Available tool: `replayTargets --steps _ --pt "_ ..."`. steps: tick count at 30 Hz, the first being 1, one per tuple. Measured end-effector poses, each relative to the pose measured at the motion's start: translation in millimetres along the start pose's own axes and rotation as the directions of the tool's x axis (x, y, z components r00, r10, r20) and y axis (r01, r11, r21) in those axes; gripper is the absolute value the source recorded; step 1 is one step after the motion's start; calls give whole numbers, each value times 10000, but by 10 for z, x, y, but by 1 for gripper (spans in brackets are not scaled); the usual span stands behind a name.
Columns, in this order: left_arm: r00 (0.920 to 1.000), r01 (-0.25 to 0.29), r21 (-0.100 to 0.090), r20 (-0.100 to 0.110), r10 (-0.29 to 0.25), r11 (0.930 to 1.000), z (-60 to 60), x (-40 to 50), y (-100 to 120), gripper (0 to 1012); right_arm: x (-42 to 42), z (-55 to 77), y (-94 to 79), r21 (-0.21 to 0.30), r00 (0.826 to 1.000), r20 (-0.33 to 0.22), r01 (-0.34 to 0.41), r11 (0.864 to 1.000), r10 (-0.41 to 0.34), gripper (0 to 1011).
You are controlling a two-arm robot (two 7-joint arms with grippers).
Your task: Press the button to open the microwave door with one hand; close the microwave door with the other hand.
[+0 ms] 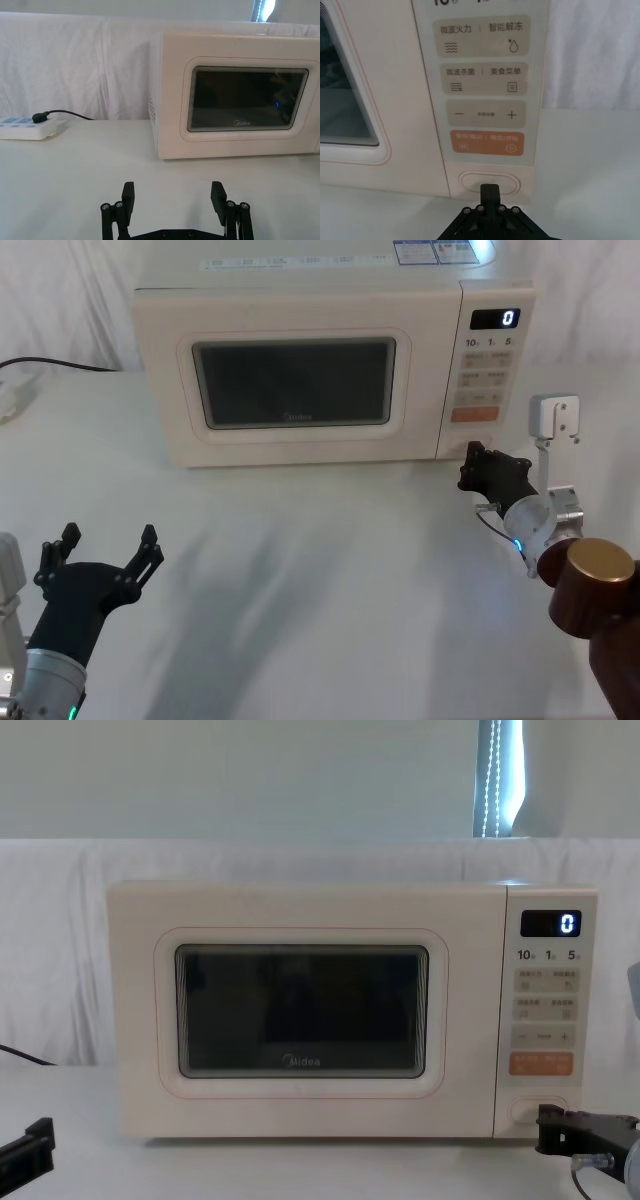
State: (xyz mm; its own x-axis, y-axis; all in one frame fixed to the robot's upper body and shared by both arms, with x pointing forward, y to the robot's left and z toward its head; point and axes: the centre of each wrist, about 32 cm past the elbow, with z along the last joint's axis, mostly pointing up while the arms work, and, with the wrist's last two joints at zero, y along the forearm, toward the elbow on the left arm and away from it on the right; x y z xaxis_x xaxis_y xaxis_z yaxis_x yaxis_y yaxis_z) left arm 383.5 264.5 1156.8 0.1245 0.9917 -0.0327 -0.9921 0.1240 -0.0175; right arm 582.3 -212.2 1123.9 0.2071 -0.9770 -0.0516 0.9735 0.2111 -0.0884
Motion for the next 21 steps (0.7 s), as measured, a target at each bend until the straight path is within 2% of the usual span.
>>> replayTargets --steps 21 --pt "10000 1 0 -1 -1 10000 0 0 0 1001 66 -1 80 8 9997 30 254 9997 -254 0"
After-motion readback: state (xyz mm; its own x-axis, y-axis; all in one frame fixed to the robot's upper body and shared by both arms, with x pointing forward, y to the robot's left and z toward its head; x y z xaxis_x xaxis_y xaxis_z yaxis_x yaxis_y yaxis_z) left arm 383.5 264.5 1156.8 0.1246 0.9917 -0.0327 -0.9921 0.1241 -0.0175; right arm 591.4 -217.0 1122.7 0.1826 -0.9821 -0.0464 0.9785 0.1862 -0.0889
